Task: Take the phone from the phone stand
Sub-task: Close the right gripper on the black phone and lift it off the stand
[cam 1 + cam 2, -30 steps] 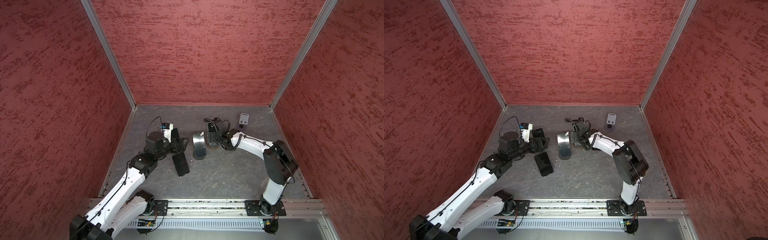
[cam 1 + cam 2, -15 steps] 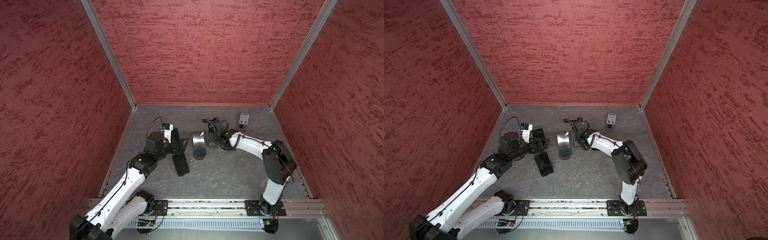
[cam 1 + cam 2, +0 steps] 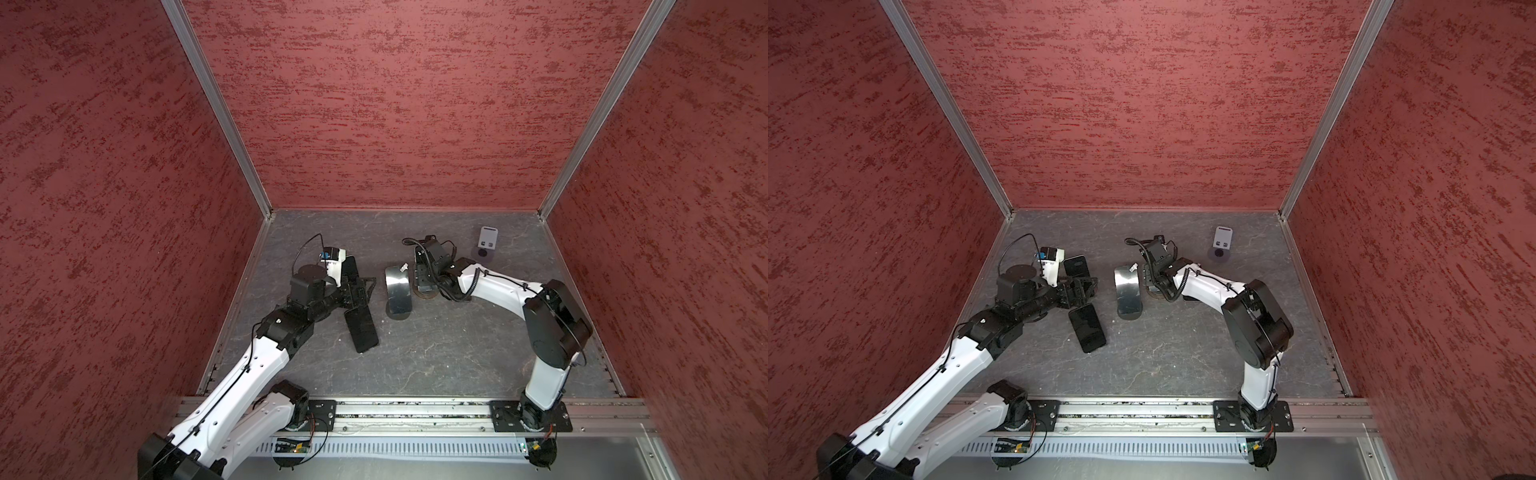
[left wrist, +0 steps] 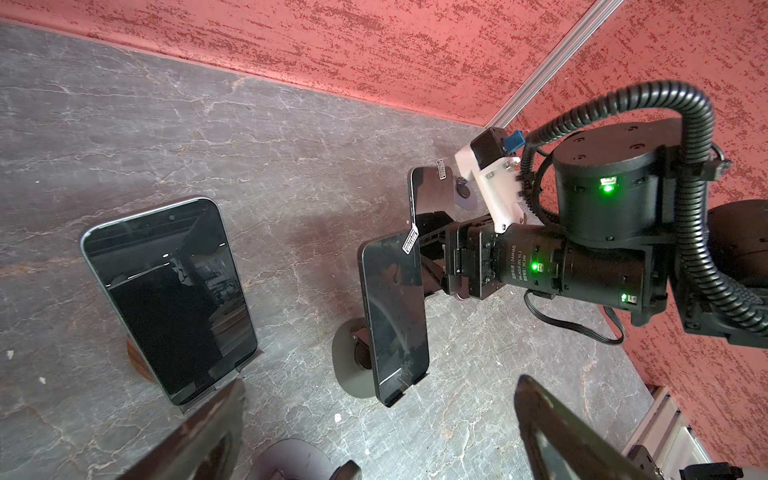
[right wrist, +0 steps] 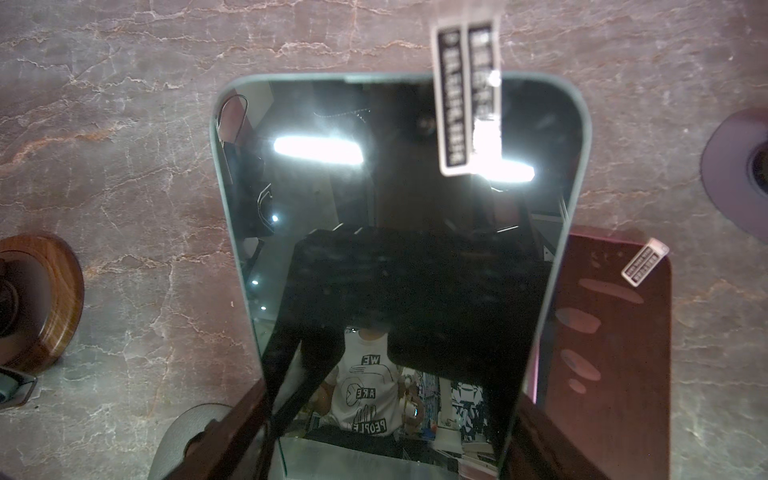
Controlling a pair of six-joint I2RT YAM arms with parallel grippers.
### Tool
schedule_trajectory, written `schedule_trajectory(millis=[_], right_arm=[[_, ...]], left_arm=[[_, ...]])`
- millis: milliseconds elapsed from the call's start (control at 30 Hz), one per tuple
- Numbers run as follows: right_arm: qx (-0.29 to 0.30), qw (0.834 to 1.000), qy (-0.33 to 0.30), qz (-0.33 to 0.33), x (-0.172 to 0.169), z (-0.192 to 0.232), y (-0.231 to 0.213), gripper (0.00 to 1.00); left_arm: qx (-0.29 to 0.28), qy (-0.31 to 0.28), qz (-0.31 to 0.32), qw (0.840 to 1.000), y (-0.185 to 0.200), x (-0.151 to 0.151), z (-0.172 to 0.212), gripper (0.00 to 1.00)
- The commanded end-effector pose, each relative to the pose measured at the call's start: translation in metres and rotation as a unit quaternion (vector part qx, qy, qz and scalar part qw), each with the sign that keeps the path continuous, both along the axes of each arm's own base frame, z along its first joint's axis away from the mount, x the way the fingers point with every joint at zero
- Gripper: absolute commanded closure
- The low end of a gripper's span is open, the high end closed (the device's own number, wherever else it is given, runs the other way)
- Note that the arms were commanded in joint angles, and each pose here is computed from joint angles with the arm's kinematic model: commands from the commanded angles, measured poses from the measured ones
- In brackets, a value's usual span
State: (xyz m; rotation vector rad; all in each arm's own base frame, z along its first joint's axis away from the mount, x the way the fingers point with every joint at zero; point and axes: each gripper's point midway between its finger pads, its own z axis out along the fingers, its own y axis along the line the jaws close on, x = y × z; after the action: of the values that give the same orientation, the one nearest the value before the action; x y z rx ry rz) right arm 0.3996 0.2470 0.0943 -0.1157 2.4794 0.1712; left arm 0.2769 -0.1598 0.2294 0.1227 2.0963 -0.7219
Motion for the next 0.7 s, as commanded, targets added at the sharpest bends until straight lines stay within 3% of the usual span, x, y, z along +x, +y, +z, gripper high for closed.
schedule_trajectory(millis=[0, 667], right_arm=[[0.012, 1.000, -0.021, 0.001, 0.004, 0.021, 0.006, 0.40], [0.006, 0.997, -0.077, -0.002, 0.009, 0.076, -0.006, 0.41]], left_arm=[[0.012, -0.006, -0.001, 1.000, 0.001, -0.001, -0.003, 0.01], [0.009, -0.005, -0.004, 1.000, -0.001, 0.001, -0.001, 0.00]])
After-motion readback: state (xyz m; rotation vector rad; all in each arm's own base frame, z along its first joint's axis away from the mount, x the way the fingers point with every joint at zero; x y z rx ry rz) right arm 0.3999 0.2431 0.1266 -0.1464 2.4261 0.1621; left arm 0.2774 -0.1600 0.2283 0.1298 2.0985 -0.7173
